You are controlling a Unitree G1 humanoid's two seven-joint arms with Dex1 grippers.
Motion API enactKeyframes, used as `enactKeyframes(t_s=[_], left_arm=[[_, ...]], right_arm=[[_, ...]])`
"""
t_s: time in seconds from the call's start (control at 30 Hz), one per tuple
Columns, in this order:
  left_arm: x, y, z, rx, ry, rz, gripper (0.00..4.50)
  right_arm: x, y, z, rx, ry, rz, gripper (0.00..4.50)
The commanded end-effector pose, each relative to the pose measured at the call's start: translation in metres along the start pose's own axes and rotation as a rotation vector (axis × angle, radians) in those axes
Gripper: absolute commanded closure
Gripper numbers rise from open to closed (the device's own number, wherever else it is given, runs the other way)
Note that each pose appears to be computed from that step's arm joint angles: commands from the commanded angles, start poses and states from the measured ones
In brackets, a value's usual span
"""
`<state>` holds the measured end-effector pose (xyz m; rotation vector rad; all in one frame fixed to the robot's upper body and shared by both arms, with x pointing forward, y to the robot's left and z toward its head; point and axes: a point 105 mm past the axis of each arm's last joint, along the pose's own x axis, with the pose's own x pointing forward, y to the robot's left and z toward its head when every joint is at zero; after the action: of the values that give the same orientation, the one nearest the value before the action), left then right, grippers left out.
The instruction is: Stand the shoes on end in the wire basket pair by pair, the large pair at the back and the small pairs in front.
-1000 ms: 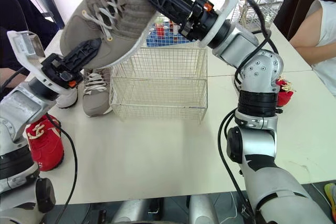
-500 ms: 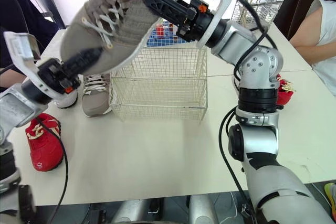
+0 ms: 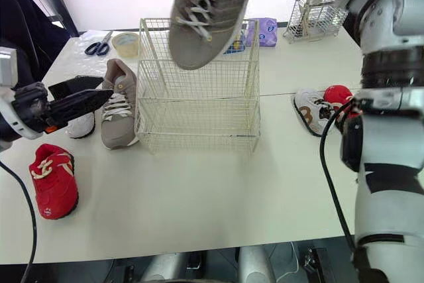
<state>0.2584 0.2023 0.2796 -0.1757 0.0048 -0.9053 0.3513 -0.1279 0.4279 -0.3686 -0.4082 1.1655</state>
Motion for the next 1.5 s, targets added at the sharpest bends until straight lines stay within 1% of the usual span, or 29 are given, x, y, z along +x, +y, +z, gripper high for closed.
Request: enactKeyframes(t_s=[0.03, 0.1, 0.2, 0.4, 0.57, 0.77, 0.9, 1.03, 1.23, 1.43, 1.5], left_arm=[[-0.003, -0.004, 0.011, 0.073, -0.032, -0.003, 0.01], [-0.002, -0.005, 0.009, 0.081, -0.033, -0.003, 0.01], [-0.002, -0.004, 0.008, 0.088, -0.040, 0.002, 0.01], [-0.002, -0.004, 0.008, 0.102, -0.052, 0.014, 0.01], [-0.002, -0.004, 0.007, 0.107, -0.057, 0.017, 0.01], [0.000, -0.003, 0.006, 0.109, -0.057, 0.015, 0.01], [0.003, -0.001, 0.006, 0.111, -0.059, 0.008, 0.01], [0.004, 0.001, 0.005, 0.117, -0.057, 0.007, 0.01], [0.006, 0.002, 0.005, 0.125, -0.060, 0.000, 0.01], [0.007, 0.001, 0.004, 0.129, -0.062, -0.001, 0.01], [0.008, 0.000, 0.005, 0.129, -0.064, 0.001, 0.01]], right_arm=[[-0.005, -0.007, 0.025, -0.213, 0.043, 0.021, 2.58], [-0.004, -0.010, 0.020, -0.294, 0.120, 0.039, 2.58], [-0.003, -0.012, 0.011, -0.356, 0.198, 0.073, 2.58], [0.000, -0.007, 0.033, -0.303, 0.108, 0.138, 2.58], [-0.002, 0.002, 0.043, -0.245, 0.048, 0.216, 2.58], [-0.007, -0.005, 0.059, -0.270, 0.013, 0.154, 2.58], [-0.008, -0.013, 0.075, -0.318, -0.002, 0.063, 2.58], [-0.008, -0.016, 0.076, -0.349, 0.025, 0.043, 2.58], [-0.001, -0.016, 0.049, -0.374, 0.137, 0.069, 2.58], [0.006, -0.014, 0.011, -0.406, 0.248, 0.113, 2.58], [0.007, -0.013, -0.011, -0.380, 0.301, 0.129, 2.58]])
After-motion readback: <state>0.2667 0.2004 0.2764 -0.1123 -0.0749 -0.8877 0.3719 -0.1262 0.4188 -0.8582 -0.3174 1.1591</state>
